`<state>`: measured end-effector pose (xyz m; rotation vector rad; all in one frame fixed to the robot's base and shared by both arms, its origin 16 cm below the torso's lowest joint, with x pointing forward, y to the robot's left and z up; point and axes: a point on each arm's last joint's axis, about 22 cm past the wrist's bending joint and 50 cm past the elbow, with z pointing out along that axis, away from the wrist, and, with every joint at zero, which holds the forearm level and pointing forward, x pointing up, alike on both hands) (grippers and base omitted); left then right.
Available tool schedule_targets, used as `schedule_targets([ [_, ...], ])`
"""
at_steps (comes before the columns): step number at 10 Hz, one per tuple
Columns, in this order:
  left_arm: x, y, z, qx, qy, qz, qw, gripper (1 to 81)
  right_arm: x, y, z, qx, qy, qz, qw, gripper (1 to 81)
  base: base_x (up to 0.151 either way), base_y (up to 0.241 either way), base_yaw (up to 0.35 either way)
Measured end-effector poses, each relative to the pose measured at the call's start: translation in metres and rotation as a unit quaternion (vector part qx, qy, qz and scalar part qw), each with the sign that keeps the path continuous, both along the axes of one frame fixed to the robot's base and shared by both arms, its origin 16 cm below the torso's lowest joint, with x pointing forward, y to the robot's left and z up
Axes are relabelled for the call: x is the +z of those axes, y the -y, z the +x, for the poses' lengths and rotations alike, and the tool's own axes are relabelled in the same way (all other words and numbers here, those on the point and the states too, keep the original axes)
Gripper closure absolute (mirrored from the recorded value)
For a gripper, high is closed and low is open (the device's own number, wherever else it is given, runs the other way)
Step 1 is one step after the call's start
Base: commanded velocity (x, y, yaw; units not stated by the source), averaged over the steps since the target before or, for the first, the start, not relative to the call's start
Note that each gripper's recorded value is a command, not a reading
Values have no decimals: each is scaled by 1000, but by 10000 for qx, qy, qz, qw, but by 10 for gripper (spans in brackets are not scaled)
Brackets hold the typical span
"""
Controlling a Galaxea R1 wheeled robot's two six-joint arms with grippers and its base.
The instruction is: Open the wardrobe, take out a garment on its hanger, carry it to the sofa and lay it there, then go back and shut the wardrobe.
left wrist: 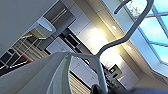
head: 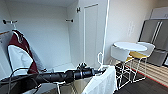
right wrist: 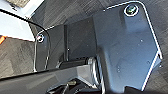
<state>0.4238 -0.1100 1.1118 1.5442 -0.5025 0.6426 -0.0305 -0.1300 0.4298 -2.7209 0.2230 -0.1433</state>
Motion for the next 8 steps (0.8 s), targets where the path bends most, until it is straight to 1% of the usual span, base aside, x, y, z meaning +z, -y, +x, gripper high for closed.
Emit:
schedule_targets([
  [8, 0, 3, -4, -47, 74, 7, 10000, 811, 0, -1, 0, 21, 7, 0, 10000, 10, 0, 0, -253],
])
